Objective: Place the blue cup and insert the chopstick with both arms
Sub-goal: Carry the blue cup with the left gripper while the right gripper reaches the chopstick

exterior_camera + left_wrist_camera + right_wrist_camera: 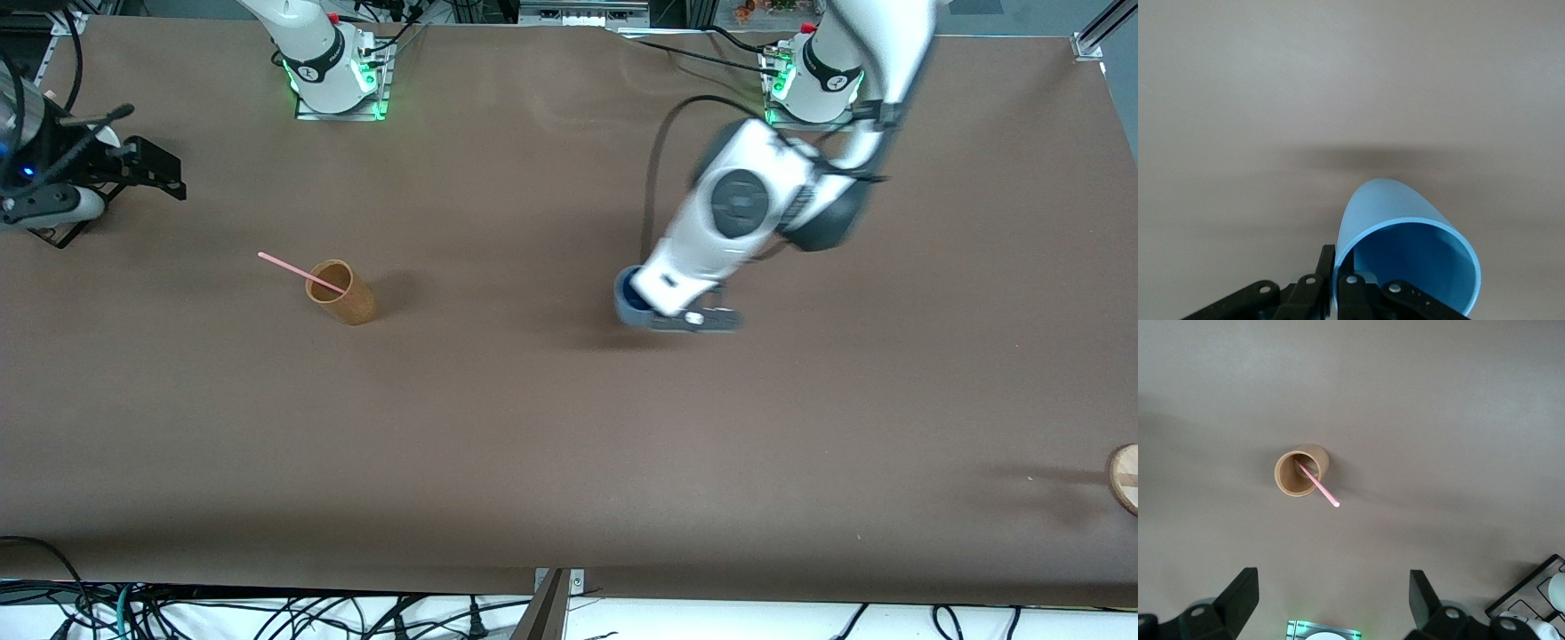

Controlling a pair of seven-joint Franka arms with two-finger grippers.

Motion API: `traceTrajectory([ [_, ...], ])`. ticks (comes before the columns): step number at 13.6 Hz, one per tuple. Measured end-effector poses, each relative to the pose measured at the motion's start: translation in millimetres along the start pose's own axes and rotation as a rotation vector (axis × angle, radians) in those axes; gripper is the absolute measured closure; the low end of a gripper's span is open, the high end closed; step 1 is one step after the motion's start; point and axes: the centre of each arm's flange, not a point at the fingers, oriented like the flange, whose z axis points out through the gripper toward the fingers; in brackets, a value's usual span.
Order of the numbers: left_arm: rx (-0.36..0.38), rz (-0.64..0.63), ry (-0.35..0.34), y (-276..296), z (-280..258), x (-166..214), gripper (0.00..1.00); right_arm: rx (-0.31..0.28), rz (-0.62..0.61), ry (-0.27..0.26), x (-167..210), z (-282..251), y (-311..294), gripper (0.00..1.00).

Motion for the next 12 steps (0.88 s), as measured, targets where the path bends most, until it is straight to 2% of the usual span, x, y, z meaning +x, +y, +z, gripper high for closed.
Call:
traceTrajectory([
  [4, 0.031, -0.107, -0.048, 58, 68, -14, 0.95, 0.013, 0.0, -0.017, 31, 38, 3, 0.0],
  [7, 0.039, -0.146, -0.06, 74, 92, -16, 0.95, 0.009, -0.001, 0.015, 45, 76, 5, 0.0],
  [10, 0.037, -0.154, -0.057, 76, 94, -15, 0.95, 0.006, -0.004, 0.036, 46, 128, 4, 0.0],
  [12, 0.033, -0.155, -0.051, 76, 91, -13, 0.81, 0.004, -0.013, 0.046, 44, 154, -2, 0.0],
])
